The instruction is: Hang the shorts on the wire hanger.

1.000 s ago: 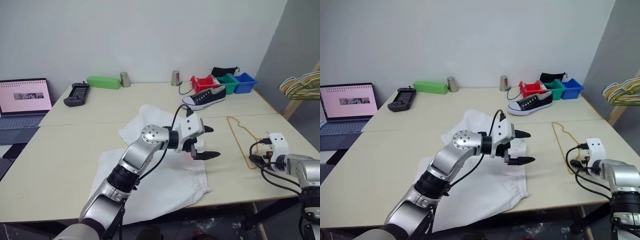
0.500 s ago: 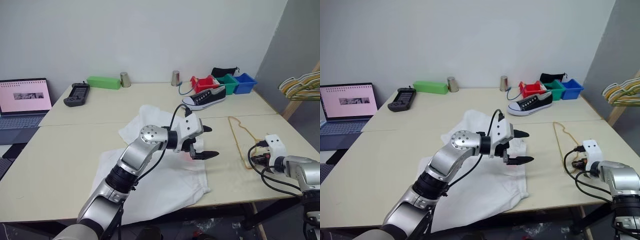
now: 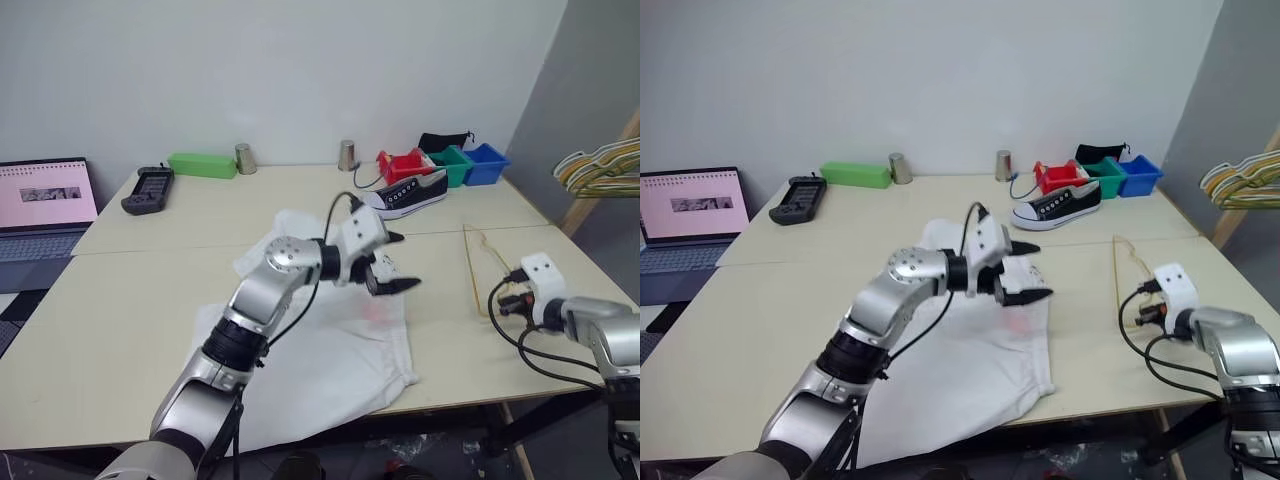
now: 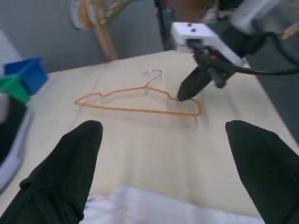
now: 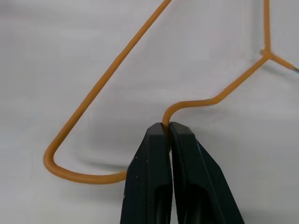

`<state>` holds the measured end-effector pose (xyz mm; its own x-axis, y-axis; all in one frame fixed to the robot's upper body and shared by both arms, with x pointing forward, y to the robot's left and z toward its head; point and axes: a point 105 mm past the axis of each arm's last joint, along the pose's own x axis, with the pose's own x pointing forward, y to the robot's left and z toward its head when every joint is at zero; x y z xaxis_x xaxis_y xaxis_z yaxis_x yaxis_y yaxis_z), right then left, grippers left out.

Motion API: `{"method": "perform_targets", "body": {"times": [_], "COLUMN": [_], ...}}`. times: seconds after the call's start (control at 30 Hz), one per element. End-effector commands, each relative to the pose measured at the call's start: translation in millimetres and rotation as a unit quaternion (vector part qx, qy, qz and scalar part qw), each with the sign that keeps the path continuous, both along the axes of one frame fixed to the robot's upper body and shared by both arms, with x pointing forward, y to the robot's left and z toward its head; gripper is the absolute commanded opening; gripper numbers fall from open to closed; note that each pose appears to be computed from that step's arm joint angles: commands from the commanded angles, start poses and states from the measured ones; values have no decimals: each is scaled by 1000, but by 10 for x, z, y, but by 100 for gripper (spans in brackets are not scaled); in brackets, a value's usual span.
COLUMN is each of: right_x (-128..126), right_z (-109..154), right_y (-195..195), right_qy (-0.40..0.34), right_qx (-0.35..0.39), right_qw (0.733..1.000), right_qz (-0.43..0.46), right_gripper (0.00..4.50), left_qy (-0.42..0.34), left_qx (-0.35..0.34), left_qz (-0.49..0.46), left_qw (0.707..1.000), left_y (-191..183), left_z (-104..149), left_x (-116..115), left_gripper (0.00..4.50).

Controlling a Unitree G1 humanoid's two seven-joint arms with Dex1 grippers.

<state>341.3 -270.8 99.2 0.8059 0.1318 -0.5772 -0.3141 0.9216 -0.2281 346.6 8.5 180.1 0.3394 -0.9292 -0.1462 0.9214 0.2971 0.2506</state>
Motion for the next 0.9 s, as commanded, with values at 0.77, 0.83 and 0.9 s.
{"method": "perform_targets", "body": {"times": [0.77, 0.83, 0.9], "right_x": [306, 288, 268], "right_z": [755, 777, 784], "right_y": [2031, 2069, 2094], "right_qy": [-264, -305, -332], "right_qx": [-251, -319, -354], "right_qw": [759, 699, 656], "right_qz": [540, 563, 578], "right_gripper": [6, 6, 6], "left_qy": [-79, -64, -54], "left_qx": [54, 83, 99], "left_qz": [143, 132, 124], "left_qw": [985, 986, 986], "left_y": [1728, 1791, 1815], "left_z": [851, 737, 650], "left_x": [73, 24, 4], "left_gripper": [450, 450, 450]}}
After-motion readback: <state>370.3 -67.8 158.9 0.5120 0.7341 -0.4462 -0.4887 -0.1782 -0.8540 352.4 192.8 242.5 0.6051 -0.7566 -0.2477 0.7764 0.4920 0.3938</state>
